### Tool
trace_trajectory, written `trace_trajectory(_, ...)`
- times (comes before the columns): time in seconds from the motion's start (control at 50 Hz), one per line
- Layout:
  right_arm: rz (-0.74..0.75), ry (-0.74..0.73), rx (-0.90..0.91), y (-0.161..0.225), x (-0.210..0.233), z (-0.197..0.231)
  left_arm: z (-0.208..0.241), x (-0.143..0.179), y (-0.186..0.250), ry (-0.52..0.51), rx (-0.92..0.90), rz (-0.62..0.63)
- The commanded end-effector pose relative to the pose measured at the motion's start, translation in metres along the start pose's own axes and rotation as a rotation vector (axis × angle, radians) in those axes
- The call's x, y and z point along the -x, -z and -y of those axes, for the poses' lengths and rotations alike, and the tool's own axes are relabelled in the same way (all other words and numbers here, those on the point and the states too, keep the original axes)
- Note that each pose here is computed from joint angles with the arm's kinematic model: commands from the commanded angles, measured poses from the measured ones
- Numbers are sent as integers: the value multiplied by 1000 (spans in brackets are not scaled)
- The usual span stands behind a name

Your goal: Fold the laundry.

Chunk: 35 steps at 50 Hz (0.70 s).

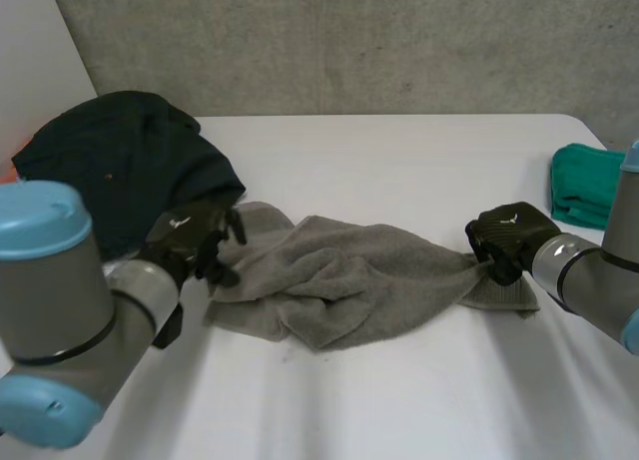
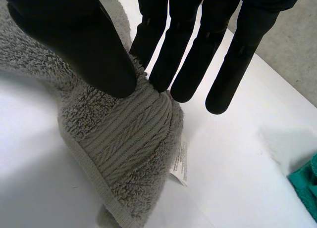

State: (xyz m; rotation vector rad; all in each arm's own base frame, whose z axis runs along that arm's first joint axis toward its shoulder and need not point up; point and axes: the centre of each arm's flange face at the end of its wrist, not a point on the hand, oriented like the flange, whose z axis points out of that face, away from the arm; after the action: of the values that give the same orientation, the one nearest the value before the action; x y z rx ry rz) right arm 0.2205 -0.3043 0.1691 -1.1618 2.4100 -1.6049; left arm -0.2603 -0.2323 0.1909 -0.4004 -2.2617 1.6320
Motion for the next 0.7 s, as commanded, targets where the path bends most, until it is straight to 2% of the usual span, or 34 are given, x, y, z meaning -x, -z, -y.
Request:
trace_trajectory(0.02, 15, -5, 2, 3, 3, -2, -38, 10, 20, -38, 136, 29)
trace_trajectory(0.2, 16, -5, 4, 3, 4, -2, -59, 7, 26, -78, 211, -37)
trace_trajectory(0.42, 21, -8, 14, 3, 8, -10, -63, 7, -13, -87, 164, -58)
trace_trajectory(0.58, 26, -8, 20, 4, 10, -13, -76, 4, -34, -166, 185, -74)
trace_trajectory(0.7, 30, -6, 24, 4, 12, -14, -72, 3, -44, -246, 133, -83)
